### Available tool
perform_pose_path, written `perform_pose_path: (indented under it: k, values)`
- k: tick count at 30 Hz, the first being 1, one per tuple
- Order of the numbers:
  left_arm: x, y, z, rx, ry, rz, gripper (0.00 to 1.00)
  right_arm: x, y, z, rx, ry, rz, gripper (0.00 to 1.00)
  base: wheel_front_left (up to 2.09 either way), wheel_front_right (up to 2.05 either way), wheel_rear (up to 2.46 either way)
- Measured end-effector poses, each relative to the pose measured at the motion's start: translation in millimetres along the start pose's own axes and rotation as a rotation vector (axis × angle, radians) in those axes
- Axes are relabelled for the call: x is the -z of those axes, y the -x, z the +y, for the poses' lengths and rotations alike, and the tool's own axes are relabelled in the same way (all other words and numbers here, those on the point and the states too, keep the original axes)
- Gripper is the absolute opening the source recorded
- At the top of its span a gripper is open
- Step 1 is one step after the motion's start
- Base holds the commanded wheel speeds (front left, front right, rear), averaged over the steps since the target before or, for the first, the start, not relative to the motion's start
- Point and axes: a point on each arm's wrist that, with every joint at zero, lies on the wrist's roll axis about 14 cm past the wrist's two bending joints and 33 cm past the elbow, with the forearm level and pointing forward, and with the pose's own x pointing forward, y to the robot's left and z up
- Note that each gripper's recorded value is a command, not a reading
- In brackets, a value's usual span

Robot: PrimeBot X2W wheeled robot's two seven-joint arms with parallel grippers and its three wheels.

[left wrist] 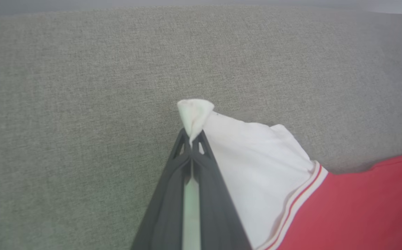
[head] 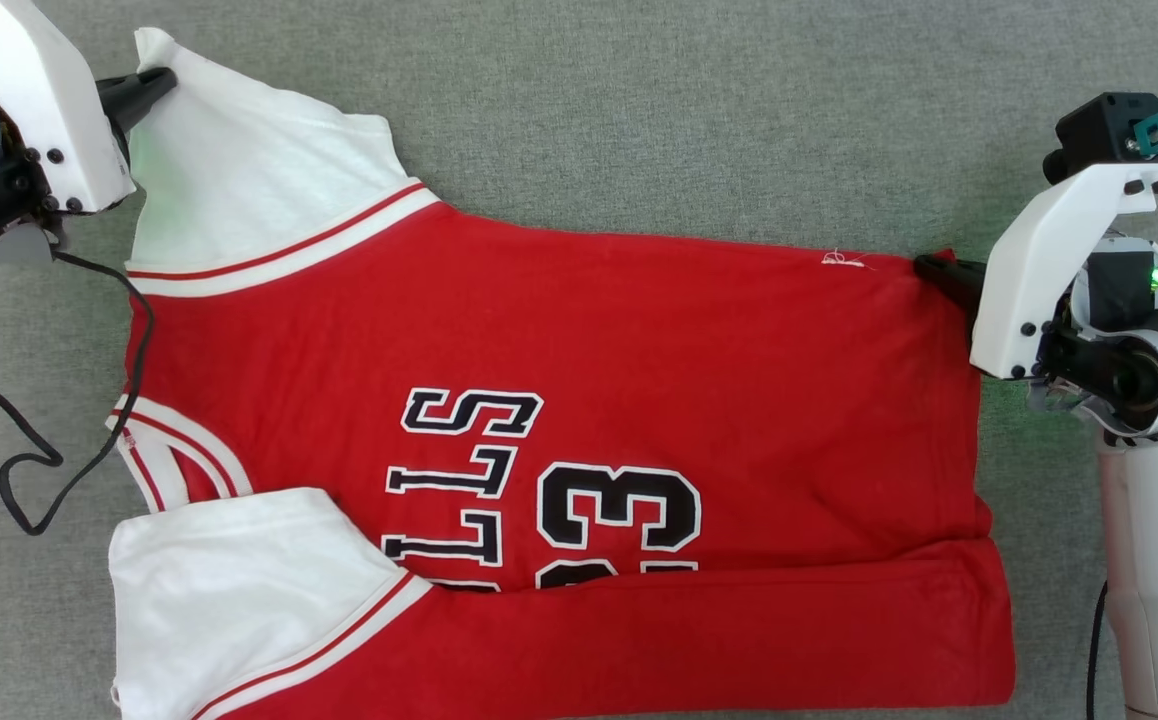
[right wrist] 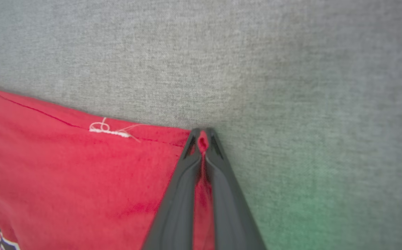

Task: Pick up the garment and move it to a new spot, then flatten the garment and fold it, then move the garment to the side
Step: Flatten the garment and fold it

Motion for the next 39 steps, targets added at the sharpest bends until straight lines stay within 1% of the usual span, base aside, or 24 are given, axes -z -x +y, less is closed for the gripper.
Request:
perform_pose_path:
  k: [3,7,12,15,20,23,26,30,35,36,38,39]
  values:
    - [-5,5,-1,0.000,-0.003,-0.025,0.00,-4,3,3,-0.001,0.019,-0.020,0.00,0.00,0.00,0.00]
    - [-16,18,-4,0.004,-0.010,-0.082,0.00,-19,16,11,-0.005,0.069,-0.105,0.00,0.00,0.00,0.00]
    - [-21,46,-8,0.018,0.006,-0.182,0.00,-46,51,15,0.006,0.117,-0.271,0.00,0.00,0.00,0.00]
    - [-15,68,-6,0.020,0.035,-0.244,0.00,-40,67,17,0.006,0.119,-0.306,0.00,0.00,0.00,0.00]
    - [22,102,0,0.012,0.125,-0.295,0.00,-21,89,17,0.004,0.102,-0.332,0.00,0.00,0.00,0.00]
    - [50,121,3,-0.001,0.176,-0.316,0.00,-5,97,17,-0.008,0.075,-0.334,0.00,0.00,0.00,0.00]
    - [83,134,-1,-0.007,0.234,-0.316,0.00,13,100,17,-0.023,0.036,-0.328,0.00,0.00,0.00,0.00]
    - [135,144,-6,-0.025,0.330,-0.275,0.00,43,97,9,-0.024,-0.031,-0.288,0.00,0.00,0.00,0.00]
    - [194,146,-13,-0.045,0.455,-0.182,0.00,74,90,-2,-0.008,-0.094,-0.244,0.00,0.00,0.00,0.00]
    - [202,146,-15,-0.050,0.470,-0.170,0.00,80,89,-3,-0.009,-0.109,-0.233,0.03,0.00,0.00,0.00]
    - [214,145,-21,-0.040,0.510,-0.148,0.62,93,87,-4,-0.005,-0.120,-0.213,0.58,0.00,0.00,0.00]
    - [220,144,-25,-0.034,0.531,-0.138,0.81,100,86,-4,-0.007,-0.129,-0.200,0.77,0.00,0.00,0.00]
